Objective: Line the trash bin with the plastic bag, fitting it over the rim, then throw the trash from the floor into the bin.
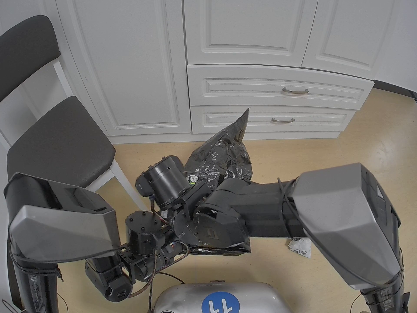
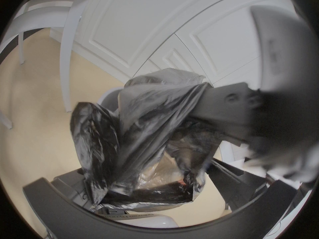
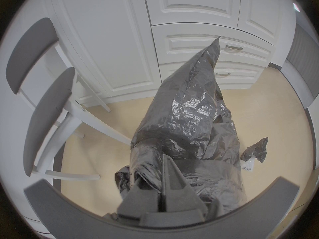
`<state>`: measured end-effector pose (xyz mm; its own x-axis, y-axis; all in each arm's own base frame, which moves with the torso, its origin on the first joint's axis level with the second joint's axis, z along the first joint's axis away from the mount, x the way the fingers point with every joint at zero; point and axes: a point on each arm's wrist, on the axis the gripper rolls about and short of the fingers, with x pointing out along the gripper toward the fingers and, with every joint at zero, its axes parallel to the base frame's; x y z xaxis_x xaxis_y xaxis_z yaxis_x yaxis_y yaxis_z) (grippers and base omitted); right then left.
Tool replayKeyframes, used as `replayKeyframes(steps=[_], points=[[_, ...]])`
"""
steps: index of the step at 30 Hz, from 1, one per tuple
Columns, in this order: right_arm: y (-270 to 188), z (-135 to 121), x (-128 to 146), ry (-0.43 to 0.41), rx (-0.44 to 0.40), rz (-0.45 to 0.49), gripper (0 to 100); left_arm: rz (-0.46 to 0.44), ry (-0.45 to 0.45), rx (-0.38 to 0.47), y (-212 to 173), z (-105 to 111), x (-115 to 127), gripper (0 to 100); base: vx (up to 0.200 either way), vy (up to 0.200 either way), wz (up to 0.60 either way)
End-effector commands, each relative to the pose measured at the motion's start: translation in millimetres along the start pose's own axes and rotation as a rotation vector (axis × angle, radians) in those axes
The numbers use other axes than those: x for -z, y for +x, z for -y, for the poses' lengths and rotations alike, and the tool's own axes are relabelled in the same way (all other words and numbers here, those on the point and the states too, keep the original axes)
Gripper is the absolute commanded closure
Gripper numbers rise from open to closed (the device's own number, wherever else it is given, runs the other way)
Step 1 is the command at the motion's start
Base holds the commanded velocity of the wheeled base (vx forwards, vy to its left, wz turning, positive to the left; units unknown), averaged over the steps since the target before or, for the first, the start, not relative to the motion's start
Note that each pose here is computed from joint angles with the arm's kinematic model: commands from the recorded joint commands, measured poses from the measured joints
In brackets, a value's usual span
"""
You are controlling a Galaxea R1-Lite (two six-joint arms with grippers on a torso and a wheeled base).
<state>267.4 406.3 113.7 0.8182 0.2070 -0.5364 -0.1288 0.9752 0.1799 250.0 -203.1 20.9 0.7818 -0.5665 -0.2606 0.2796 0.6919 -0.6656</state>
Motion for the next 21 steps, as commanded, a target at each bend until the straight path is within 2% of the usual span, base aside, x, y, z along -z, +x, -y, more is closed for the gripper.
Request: replayKeyframes(steps=[1, 14, 15, 21], points=[[-3.5, -5.4, 6.5, -0.017, -0.012, -0.01, 100, -0.018, 0.006, 0.003, 9.0, -2.0, 10.3, 0, 0.0, 0.0, 0.0], [-5.8, -5.7, 4.9, -0.015, -0.016, -0.007, 100, 0.007, -0.009, -0.011, 9.9, -2.6, 8.1, 0, 0.0, 0.0, 0.0], [-5.4, -5.2, 4.5, -0.014, -0.015, -0.007, 100, 0.008, -0.009, -0.014, 9.3, -3.0, 7.8, 100, 0.0, 0.0, 0.0], [-2.1, -1.5, 4.0, -0.014, -0.003, -0.01, 100, 0.002, -0.008, -0.021, 6.0, -3.5, 8.6, 100, 0.0, 0.0, 0.0]])
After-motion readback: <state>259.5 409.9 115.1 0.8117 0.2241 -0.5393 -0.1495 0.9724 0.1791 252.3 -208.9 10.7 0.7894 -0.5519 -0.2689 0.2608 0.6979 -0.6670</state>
